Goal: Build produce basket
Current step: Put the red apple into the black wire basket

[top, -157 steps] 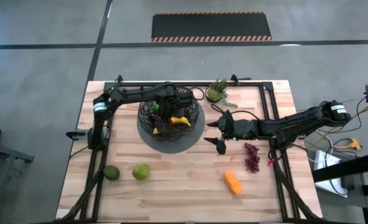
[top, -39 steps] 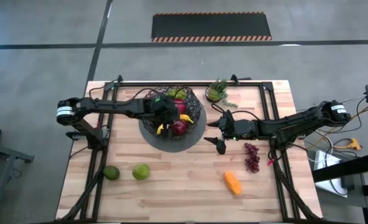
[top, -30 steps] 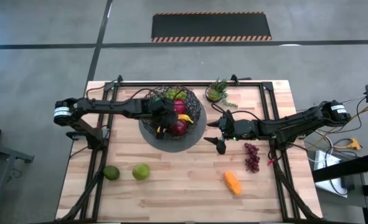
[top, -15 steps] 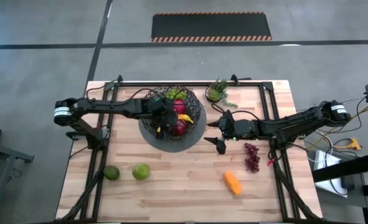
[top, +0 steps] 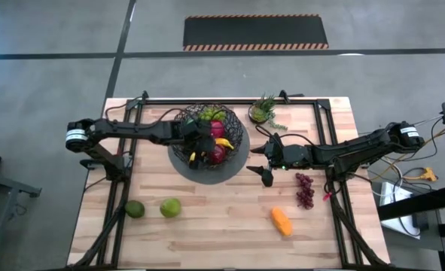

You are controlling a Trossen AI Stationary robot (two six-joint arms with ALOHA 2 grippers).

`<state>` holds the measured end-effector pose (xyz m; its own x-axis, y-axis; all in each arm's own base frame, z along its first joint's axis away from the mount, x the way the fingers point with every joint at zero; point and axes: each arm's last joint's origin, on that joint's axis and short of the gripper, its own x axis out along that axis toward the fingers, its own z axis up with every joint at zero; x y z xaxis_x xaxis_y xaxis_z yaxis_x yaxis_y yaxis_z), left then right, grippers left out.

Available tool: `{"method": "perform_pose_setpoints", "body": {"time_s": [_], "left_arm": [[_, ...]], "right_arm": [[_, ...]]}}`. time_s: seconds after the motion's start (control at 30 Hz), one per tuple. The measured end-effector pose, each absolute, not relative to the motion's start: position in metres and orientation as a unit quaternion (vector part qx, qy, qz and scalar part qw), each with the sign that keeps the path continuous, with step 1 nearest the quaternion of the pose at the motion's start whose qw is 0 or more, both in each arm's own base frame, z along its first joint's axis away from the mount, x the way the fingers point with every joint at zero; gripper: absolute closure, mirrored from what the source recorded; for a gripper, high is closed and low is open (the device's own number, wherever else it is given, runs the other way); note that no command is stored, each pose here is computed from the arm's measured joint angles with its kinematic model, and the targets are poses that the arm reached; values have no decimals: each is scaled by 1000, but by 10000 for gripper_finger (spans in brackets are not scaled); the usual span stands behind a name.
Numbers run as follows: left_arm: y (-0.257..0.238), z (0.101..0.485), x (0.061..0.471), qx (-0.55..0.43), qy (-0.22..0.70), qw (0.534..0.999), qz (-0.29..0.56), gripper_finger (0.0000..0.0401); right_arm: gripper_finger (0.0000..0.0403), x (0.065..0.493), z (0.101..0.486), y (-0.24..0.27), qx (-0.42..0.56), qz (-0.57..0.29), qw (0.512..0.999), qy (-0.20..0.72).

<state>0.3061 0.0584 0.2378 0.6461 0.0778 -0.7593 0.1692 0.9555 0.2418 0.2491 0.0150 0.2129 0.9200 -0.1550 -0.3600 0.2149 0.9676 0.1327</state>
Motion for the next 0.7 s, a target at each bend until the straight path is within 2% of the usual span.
{"method": "perform_pose_setpoints", "body": {"time_s": [0.7], "left_arm": [[59, 216, 304, 162, 381, 910, -19, 151]], "right_arm": [[81, 249, 213, 15, 85, -95, 976, 176]]}}
